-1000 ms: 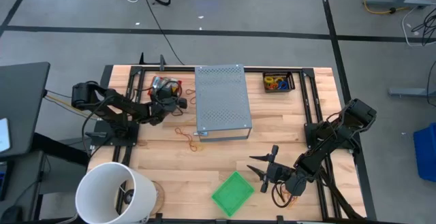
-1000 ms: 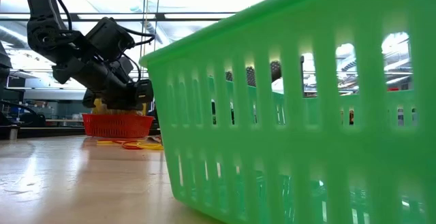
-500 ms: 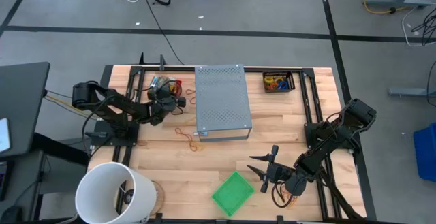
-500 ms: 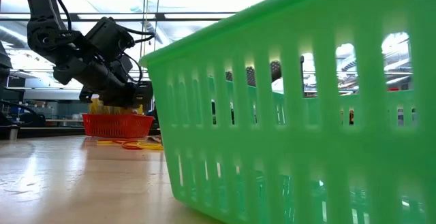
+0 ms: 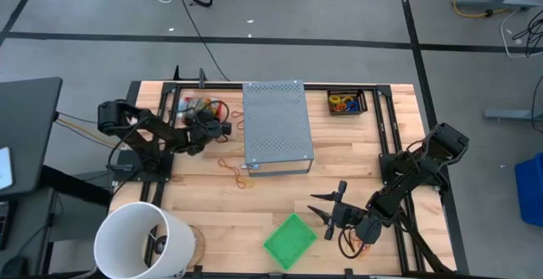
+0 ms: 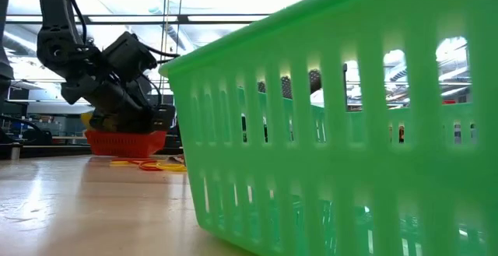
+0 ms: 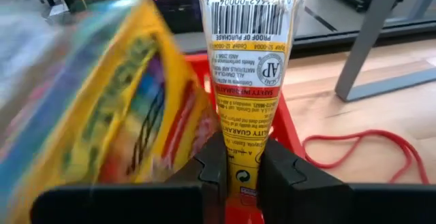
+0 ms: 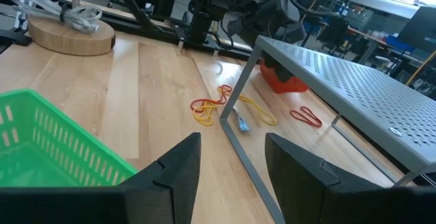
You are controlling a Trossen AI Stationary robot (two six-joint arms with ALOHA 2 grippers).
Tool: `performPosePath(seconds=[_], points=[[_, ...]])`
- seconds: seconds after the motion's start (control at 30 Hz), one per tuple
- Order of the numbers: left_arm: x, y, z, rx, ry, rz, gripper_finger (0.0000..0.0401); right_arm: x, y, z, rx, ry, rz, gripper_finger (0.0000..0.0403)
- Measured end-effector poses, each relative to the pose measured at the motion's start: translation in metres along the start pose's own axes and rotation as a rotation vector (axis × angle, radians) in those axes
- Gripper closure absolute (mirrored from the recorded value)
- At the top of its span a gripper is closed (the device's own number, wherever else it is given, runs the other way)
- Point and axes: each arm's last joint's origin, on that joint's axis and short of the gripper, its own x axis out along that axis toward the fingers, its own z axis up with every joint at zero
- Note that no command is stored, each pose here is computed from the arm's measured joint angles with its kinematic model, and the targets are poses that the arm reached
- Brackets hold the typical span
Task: Pick & Place Office Desk Supplies
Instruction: Put the small yellow crayon box into the red basket, then put the orange rubber band into the green basket
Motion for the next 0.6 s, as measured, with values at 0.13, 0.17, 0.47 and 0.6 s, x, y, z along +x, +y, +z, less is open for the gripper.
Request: performPosePath(seconds=[0.13,0.17,0.47,0.6], points=[[0.001,-0.001,-0.002,-0.03,0.0,-0.007,0.0315,0.0,0.0,0.0,0.001,0.0,0.0,0.0231],[0.001,-0.001,-0.002,-0.038,0.001,-0.007,0.0297,0.0,0.0,0.0,0.001,0.0,0.0,0.0231],[-0.002,-0.006,0.004,-0.038,-0.041,-0.048,0.0205,0.0,0.0,0.0,0.0,0.0,0.0,0.0231],[-0.007,-0.014,0.011,-0.029,-0.096,-0.109,0.0205,0.0,0.0,0.0,0.0,0.0,0.0,0.0231]])
